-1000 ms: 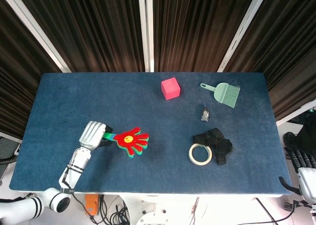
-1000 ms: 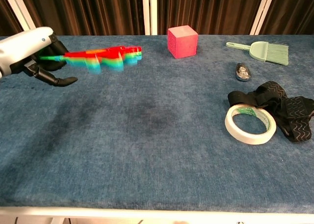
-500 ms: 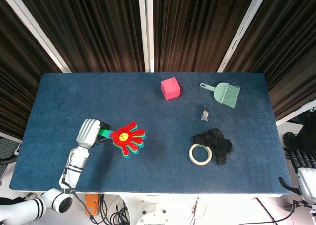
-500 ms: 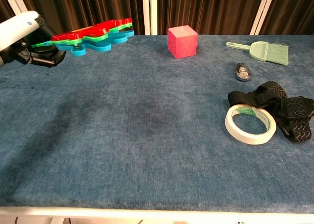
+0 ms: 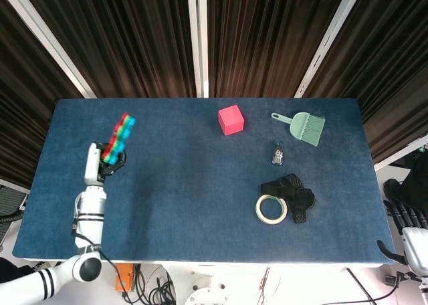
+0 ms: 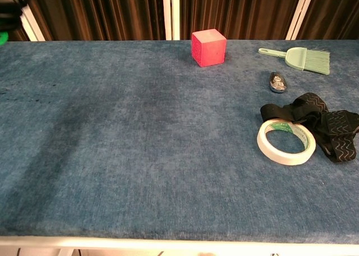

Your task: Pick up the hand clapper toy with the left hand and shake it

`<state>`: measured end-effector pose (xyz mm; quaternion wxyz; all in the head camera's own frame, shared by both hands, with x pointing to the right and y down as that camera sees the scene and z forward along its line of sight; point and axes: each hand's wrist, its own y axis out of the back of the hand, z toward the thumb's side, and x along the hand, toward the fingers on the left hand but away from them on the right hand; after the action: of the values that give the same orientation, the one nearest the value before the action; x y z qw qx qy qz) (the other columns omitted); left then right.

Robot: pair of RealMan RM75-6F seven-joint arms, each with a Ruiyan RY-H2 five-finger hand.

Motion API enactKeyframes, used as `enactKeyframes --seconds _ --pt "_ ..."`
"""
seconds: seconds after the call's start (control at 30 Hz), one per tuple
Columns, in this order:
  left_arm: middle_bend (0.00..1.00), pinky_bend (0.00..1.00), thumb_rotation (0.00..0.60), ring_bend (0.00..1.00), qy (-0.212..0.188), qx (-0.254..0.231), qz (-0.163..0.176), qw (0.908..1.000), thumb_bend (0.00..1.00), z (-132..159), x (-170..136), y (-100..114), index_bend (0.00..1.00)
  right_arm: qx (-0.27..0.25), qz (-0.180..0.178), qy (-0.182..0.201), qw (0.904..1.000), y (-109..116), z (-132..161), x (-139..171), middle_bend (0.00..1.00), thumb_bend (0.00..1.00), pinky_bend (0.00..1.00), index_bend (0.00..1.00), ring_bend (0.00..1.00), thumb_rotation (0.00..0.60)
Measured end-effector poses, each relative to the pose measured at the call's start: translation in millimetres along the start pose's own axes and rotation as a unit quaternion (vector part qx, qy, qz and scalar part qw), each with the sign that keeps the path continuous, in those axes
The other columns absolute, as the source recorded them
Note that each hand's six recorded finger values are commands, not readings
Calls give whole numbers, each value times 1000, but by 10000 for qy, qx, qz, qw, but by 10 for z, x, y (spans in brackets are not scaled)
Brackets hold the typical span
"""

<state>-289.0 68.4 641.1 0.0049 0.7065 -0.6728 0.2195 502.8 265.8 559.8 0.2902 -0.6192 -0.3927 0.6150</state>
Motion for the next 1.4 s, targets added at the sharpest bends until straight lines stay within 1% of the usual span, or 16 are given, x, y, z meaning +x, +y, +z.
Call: enactKeyframes --seconds 0.1,0.2,0.3,0.4,0.5,0.53,0.63,0.67,0.73,0.8,0.9,0.93,1.03,1.13,1.23,1.4 --pt "1000 1000 600 1000 -87 125 51 9999 627 29 11 45 1000 2 12 14 10000 -9 12 -4 20 215 0 0 0 600" --pt "1000 1000 600 1000 -432 1126 -86 9927 626 -5 -13 38 1000 9 10 19 10000 -9 19 -3 20 216 0 0 0 600" --pt "1000 1000 600 1000 -1032 2482 -354 9625 626 -52 -54 -23 1000 20 -2 9 10000 2 16 2 20 216 0 0 0 600" --pt "1000 1000 600 1000 -1745 3861 -725 9029 622 -139 -115 -126 1000 22 -11 -2 10000 12 11 4 20 216 0 0 0 600" --pt "1000 1000 600 1000 -2435 4986 -1266 8223 620 -282 -226 -284 1000 18 -7 0 10000 14 10 1 20 216 0 0 0 600" --pt "1000 1000 600 1000 -2709 5365 -1547 7841 620 -354 -290 -370 1000 15 -6 0 10000 13 9 0 20 216 0 0 0 600" --pt "1000 1000 600 1000 -2970 5676 -1915 7436 619 -423 -341 -479 1000 3 1 -5 10000 6 2 -2 20 216 0 0 0 600" --pt "1000 1000 600 1000 -2979 5700 -1968 7400 620 -428 -338 -485 1000 -1 5 -7 10000 3 0 -3 20 216 0 0 0 600" --pt "1000 1000 600 1000 -2906 5608 -1983 7495 619 -421 -330 -482 1000 -10 11 -9 10000 -1 -4 -3 20 216 0 0 0 600" --pt "1000 1000 600 1000 -2746 5380 -1953 7727 620 -408 -315 -472 1000 -10 5 -9 10000 1 -8 -1 20 216 0 0 0 600" --pt "1000 1000 600 1000 -2268 4648 -1822 8363 620 -369 -257 -428 1000 -5 -13 -16 10000 14 -14 4 20 216 0 0 0 600" --pt "1000 1000 600 1000 -2010 4217 -1737 8669 620 -346 -225 -403 1000 -3 -15 -20 10000 16 -17 5 21 216 0 0 0 600" --pt "1000 1000 600 1000 -1254 2844 -1423 9397 621 -281 -141 -320 1000 -5 -2 -27 10000 10 -18 3 21 217 0 0 0 600" --pt "1000 1000 600 1000 -467 1395 -942 9846 621 -232 -56 -194 1000 -8 33 -18 10000 -12 -7 -3 21 216 0 0 0 600" --pt "1000 1000 600 1000 273 37 -429 9987 621 -215 8 -51 1000 -2 61 1 10000 -31 9 -8 22 216 0 0 0 600" --pt "1000 1000 600 1000 1100 -1793 -63 9776 621 -107 22 17 1000 9 73 -4 10000 -40 15 -13 23 216 0 0 0 600"
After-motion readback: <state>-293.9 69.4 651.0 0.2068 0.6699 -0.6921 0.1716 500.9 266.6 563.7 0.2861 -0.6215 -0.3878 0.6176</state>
